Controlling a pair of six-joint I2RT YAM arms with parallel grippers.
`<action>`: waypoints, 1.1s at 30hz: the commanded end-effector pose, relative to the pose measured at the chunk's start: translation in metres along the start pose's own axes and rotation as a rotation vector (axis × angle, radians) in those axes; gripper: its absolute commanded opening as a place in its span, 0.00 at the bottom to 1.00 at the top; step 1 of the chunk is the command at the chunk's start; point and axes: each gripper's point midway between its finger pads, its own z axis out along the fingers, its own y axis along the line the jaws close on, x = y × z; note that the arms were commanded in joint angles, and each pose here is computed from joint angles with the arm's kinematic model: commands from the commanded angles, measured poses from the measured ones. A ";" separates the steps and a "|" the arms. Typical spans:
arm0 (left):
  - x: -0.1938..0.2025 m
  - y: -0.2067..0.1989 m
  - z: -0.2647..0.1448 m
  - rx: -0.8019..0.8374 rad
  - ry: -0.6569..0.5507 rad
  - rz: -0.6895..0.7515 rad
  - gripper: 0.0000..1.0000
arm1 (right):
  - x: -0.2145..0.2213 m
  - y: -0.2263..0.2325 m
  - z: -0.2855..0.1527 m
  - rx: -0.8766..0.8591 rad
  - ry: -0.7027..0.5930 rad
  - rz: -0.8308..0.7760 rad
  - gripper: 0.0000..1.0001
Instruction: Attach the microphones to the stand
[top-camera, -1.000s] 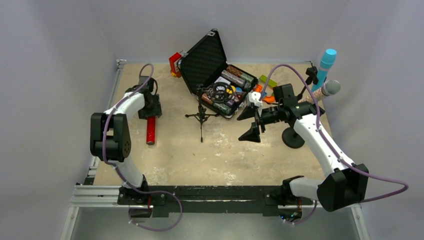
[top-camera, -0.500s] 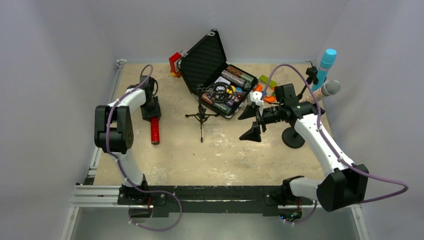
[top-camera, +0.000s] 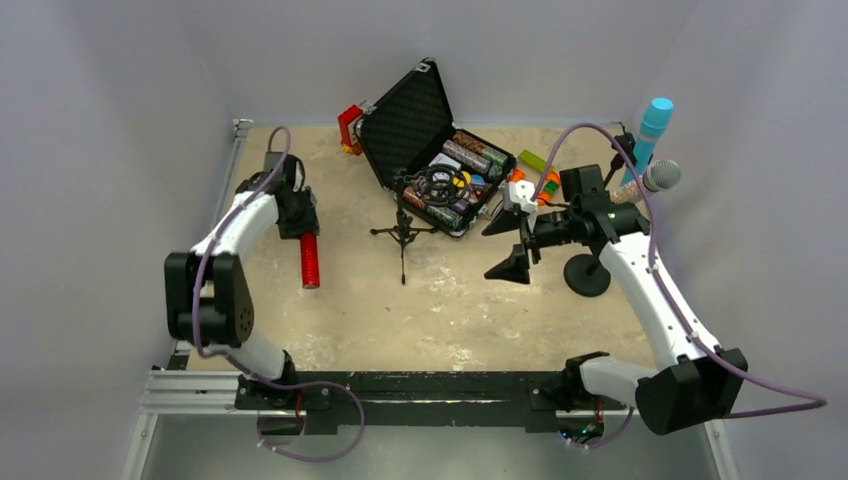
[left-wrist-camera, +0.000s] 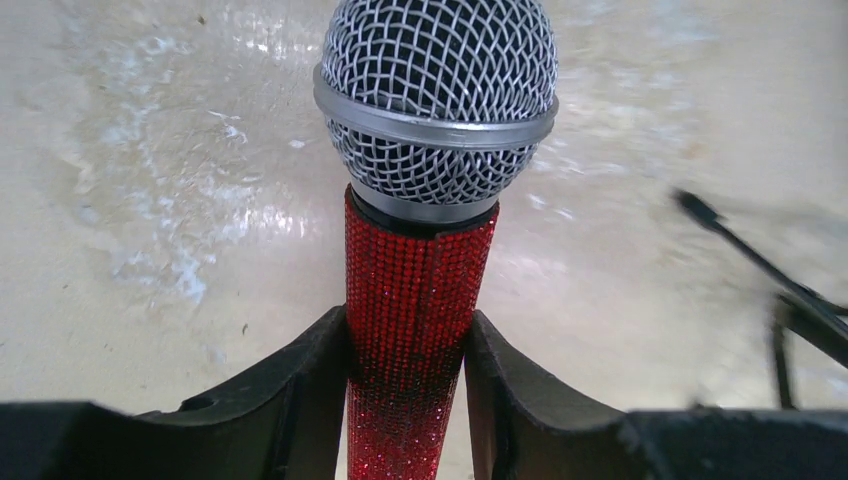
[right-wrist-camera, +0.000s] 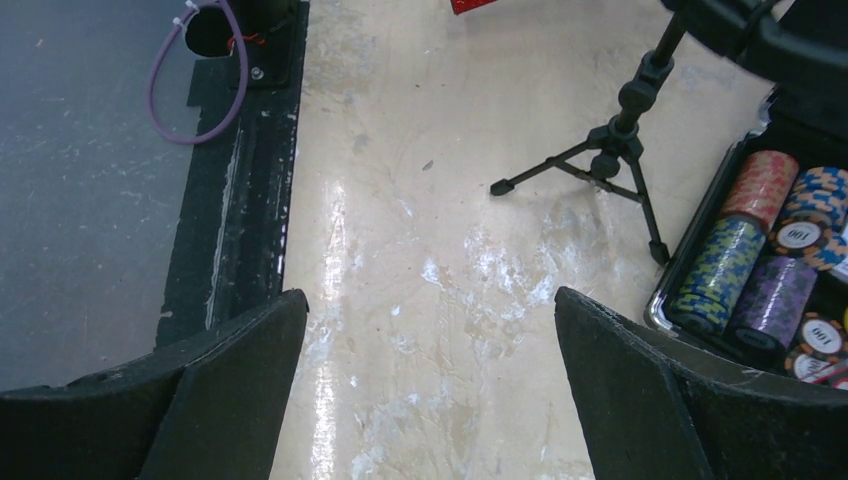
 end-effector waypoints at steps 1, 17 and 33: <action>-0.036 -0.029 -0.091 0.227 -0.321 0.022 0.00 | -0.026 0.016 -0.017 0.019 0.006 -0.085 0.98; -0.011 -0.165 -0.420 1.116 -0.973 0.328 0.00 | -0.119 0.055 -0.044 -0.007 -0.049 -0.144 0.98; 0.000 -0.273 -0.537 1.508 -1.082 0.266 0.00 | -0.220 0.044 -0.014 -0.055 -0.335 0.086 0.98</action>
